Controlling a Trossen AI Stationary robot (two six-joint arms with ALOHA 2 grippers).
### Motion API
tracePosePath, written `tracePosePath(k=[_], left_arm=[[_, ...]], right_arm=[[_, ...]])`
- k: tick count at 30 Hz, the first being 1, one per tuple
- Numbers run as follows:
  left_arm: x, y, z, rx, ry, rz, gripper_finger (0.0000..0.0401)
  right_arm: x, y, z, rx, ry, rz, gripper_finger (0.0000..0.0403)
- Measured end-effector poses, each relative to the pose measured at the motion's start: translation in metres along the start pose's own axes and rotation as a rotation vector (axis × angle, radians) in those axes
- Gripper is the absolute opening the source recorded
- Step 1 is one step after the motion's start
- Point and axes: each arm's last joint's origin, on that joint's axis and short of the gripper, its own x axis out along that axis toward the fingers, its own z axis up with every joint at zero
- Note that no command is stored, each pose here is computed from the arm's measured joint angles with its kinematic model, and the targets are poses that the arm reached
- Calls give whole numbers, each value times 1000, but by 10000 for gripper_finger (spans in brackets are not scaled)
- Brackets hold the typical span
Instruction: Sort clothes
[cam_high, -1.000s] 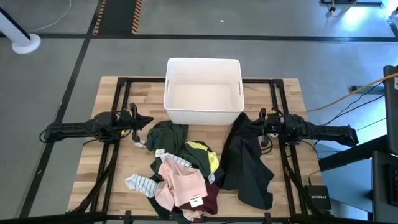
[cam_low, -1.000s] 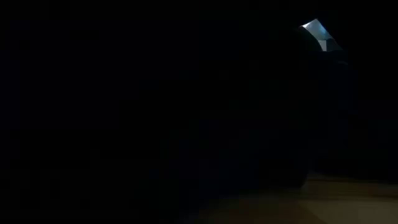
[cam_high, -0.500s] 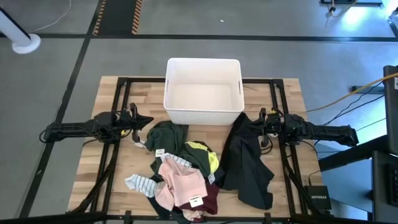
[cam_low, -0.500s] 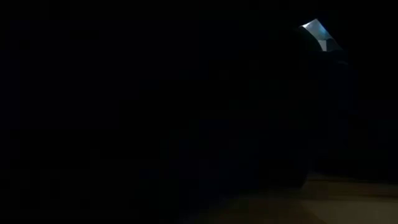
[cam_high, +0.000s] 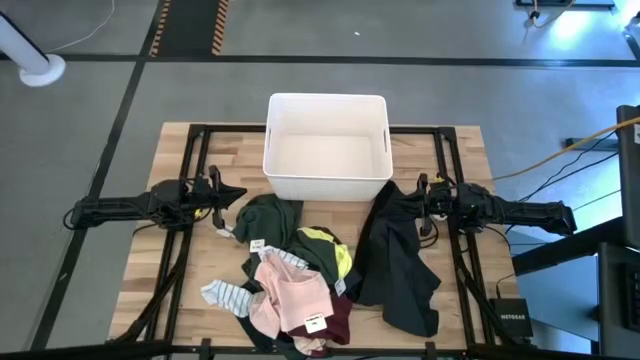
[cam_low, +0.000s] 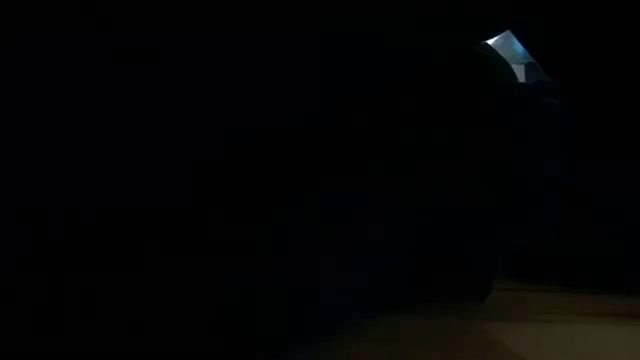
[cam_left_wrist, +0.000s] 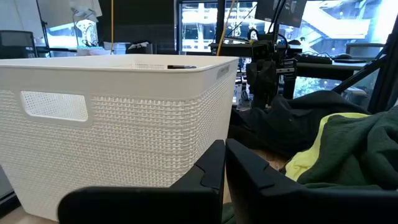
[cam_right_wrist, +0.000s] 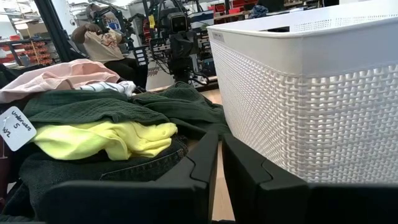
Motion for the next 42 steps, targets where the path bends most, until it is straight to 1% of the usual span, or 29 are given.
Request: tracePosePath(k=[6, 7, 9, 12, 13, 15, 18, 21, 24, 27, 29, 31, 33, 36, 39, 42], left_arm=[[0, 0, 0, -1, 0, 0, 8], [0, 0, 0, -18, 0, 0, 8], [0, 0, 0, -94, -1, 0, 8], [0, 0, 4, -275, -36, -6, 8], [0, 0, 5, -316, -56, -10, 8], [0, 0, 8, -337, -85, -15, 8], [-1, 0, 14, -321, -138, -23, 8], [-2, 0, 21, -334, -216, -39, 8], [-4, 0, 28, -304, -289, -58, 8], [-6, 0, 33, -292, -334, -66, 8], [-6, 0, 35, -253, -362, -62, 8], [-7, 0, 37, -211, -387, -56, 8], [-8, 0, 40, -146, -417, -43, 8], [-10, 1, 45, -63, -475, -23, 8], [-13, 1, 51, -29, -539, -10, 8], [-14, 1, 57, 21, -538, 3, 8]], right_arm=[[0, 0, 0, 0, 0, 0, 42], [0, 0, 0, 0, 0, 0, 42], [0, 0, 0, 0, 0, 0, 42], [0, 0, 0, 0, 0, 0, 42], [0, 0, 0, 0, 0, 0, 42], [0, 0, 0, 0, 0, 0, 42], [0, 0, 0, 0, 0, 0, 42], [0, 0, 0, 0, 0, 0, 42], [0, 0, 0, 6, -2, -8, 42], [0, 0, 1, 108, -7, 10, 42], [0, 1, 3, 127, -36, 12, 42], [0, 0, 6, 130, -63, -16, 42], [0, 0, 9, 132, -102, -37, 42], [-2, 1, 16, 113, -147, -36, 42], [-5, 4, 31, 80, -185, -28, 42], [-10, 7, 49, 60, -205, -22, 42]])
